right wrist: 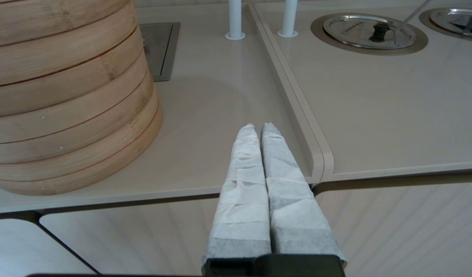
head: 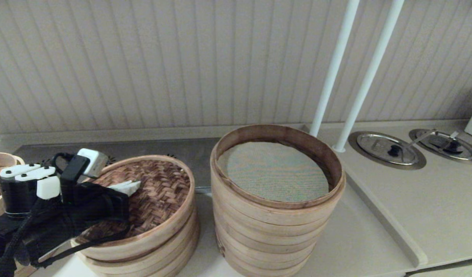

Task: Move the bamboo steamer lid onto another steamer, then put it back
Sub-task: Put the steamer

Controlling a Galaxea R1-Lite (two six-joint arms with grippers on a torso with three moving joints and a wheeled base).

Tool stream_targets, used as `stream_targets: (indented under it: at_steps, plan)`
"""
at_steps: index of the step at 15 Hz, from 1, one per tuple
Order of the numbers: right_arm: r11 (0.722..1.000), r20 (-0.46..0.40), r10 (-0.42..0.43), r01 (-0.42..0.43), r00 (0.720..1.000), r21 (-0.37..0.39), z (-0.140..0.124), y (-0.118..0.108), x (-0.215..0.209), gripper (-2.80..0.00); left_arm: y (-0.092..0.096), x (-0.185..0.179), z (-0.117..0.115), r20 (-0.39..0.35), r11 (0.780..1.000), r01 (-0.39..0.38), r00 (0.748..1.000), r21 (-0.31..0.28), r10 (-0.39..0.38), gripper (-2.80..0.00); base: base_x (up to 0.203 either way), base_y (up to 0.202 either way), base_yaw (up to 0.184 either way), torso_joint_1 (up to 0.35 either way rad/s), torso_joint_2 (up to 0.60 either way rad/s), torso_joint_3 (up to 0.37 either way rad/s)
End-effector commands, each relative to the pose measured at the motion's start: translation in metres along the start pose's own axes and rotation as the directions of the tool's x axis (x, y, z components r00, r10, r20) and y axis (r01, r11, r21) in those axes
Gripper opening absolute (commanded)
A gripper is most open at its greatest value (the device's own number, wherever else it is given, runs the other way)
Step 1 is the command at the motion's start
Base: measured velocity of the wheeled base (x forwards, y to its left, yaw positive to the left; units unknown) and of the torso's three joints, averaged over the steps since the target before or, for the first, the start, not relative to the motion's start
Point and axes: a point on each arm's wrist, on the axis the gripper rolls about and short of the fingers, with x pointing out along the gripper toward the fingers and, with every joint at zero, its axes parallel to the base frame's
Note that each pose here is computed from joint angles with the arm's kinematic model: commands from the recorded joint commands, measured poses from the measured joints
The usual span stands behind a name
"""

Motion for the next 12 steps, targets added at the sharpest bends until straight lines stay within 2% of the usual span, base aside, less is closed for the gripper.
stream_targets:
  at_steps: [1, 6, 12]
  plan:
    - [1.0, -0.003, -0.001, 0.001, 1.0, 0.0, -0.0008, 0.0, 0.0002, -2.8, -0.0006, -0.0039, -0.0033, 0.019, 1.0, 0.0, 1.0, 0.005, 0.0, -2.8, 0.0, 0.0, 0.0, 0.0, 0.0, 0.0]
    - [1.0, -0.003, -0.001, 0.001, 1.0, -0.001, -0.0009, 0.0, 0.0002, -2.8, -0.0009, -0.0074, 0.0008, 0.048, 1.0, -0.002, 0.999, 0.008, 0.002, -2.8, 0.0, 0.0, 0.0, 0.0, 0.0, 0.0]
    - [1.0, -0.003, -0.001, 0.001, 1.0, 0.0, -0.0008, 0.0, 0.0002, -2.8, -0.0005, -0.0033, -0.0033, 0.025, 1.0, 0.0, 1.0, 0.006, 0.0, -2.8, 0.0, 0.0, 0.0, 0.0, 0.0, 0.0]
